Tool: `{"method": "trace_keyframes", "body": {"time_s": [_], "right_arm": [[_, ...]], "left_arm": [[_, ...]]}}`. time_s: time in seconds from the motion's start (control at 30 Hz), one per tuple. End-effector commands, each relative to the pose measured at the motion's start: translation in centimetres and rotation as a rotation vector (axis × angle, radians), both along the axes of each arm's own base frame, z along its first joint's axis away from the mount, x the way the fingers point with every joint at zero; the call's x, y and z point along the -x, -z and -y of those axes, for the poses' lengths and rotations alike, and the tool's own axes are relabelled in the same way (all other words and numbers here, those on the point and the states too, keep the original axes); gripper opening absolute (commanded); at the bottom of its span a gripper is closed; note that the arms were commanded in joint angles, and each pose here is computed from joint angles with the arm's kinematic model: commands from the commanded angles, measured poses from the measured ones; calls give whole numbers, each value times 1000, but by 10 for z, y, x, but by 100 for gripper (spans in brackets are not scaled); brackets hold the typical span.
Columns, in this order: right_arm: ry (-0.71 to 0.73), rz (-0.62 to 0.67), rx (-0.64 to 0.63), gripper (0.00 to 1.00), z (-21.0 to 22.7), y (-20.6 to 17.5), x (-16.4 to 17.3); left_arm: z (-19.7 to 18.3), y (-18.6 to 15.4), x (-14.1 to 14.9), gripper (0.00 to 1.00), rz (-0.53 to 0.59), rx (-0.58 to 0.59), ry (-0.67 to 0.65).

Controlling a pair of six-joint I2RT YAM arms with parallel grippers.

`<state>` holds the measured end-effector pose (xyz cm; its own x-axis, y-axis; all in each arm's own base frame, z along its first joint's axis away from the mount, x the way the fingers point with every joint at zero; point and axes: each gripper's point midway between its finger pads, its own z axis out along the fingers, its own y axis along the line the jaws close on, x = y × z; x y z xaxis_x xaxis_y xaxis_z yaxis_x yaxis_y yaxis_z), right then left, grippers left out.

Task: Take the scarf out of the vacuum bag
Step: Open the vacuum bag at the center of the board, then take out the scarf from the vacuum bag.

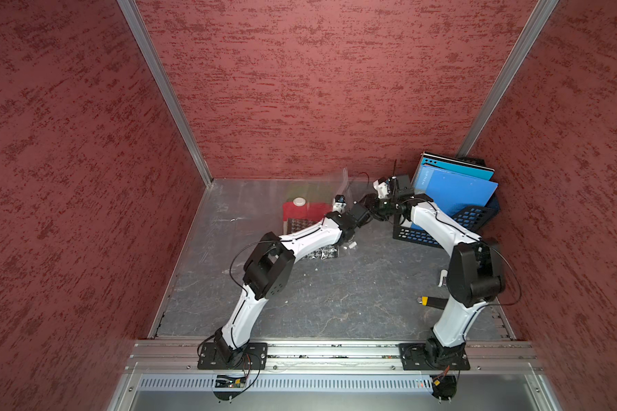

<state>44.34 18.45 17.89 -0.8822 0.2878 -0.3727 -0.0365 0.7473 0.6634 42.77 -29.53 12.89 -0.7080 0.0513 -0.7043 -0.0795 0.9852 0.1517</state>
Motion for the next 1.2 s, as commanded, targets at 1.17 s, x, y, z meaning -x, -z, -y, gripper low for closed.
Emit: {"method": "trace_keyframes", "body": {"time_s": [1.17], "right_arm": [[-30, -60, -86, 50, -98, 115, -93]], "left_arm": [[23, -79, 64, 0, 4, 236, 115]]}}
